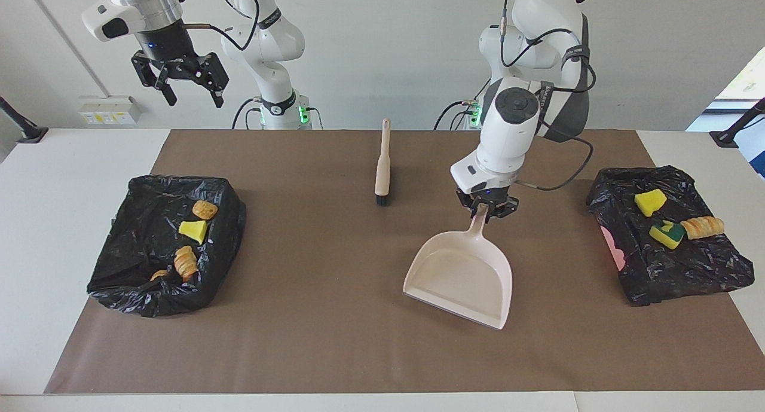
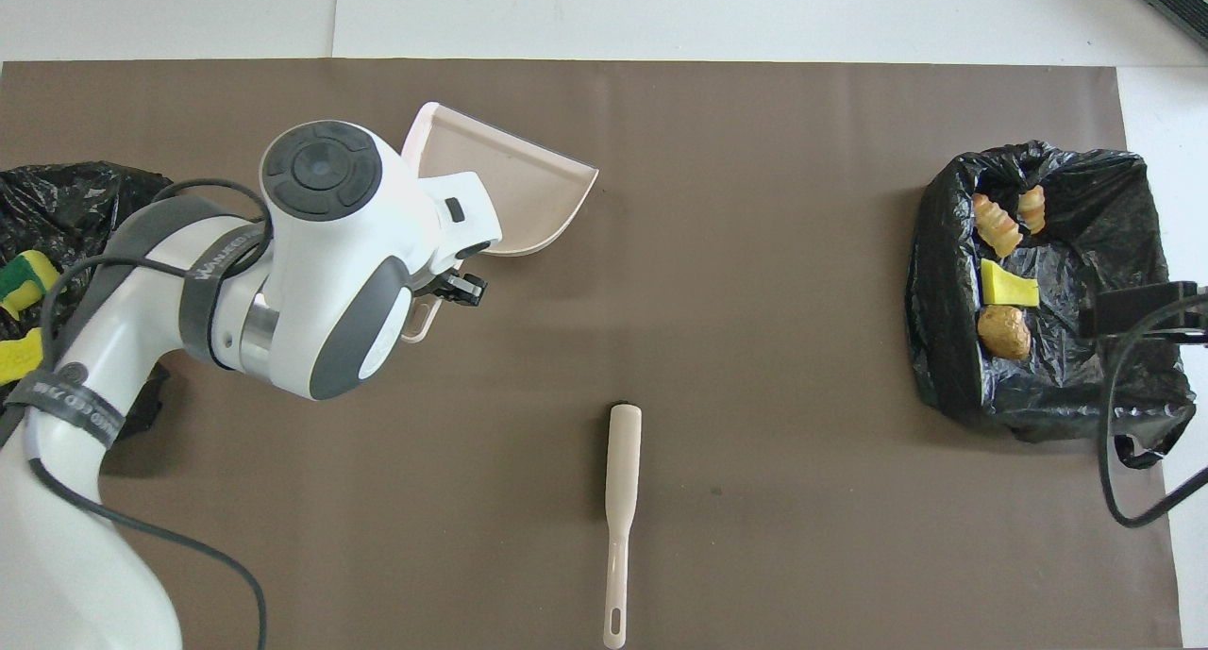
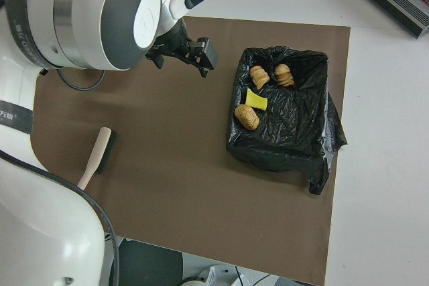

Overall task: Sweep and dump trash in bin
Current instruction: 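Set the dustpan back on the mat center with the left gripper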

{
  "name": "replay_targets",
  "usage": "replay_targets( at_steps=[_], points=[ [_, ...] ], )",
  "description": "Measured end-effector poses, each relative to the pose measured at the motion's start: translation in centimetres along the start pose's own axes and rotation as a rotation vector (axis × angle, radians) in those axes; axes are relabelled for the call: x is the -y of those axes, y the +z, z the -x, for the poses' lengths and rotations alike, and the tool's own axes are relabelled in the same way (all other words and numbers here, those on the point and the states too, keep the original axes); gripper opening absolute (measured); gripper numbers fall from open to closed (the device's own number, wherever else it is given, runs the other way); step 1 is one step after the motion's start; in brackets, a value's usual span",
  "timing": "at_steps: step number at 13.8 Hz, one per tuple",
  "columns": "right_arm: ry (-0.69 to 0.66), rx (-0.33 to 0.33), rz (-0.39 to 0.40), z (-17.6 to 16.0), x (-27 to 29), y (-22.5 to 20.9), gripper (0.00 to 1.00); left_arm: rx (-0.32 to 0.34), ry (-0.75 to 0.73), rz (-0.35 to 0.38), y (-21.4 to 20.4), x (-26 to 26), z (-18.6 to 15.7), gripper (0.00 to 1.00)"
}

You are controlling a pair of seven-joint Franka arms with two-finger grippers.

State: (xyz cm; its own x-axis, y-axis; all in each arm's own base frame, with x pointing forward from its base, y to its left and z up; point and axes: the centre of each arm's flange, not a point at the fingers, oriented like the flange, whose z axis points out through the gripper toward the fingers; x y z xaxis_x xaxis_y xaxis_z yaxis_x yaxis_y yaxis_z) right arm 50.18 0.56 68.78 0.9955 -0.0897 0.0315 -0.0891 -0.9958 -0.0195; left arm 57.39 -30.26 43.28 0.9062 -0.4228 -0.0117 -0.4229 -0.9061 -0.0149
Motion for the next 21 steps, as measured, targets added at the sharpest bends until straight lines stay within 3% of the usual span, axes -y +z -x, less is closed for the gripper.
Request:
replay_targets(
  at_steps=[5,9,17,18,21],
  points=[
    [-0.016,0.010,0.001,0.0,0.1,0.4,1.00,-0.019,-0.132,0.057,0.4,-7.2,-4.3,0.32],
    [-0.052,0.011,0.001,0.0,0.1,0.5,1.00,0.001,-0.232,0.050,4.9,-11.3,-7.6,0.32],
    [-0.054,0.011,0.001,0.0,0.2,0.5,1.00,0.012,-0.313,0.051,6.4,-11.9,-8.1,0.32],
    [-0.054,0.011,0.001,0.0,0.2,0.5,1.00,0.007,-0.321,0.053,6.3,-11.9,-8.2,0.38],
    [-0.056,0.012,0.001,0.0,0.2,0.6,1.00,-0.013,-0.328,0.055,5.3,-11.6,-8.2,0.75]
  ],
)
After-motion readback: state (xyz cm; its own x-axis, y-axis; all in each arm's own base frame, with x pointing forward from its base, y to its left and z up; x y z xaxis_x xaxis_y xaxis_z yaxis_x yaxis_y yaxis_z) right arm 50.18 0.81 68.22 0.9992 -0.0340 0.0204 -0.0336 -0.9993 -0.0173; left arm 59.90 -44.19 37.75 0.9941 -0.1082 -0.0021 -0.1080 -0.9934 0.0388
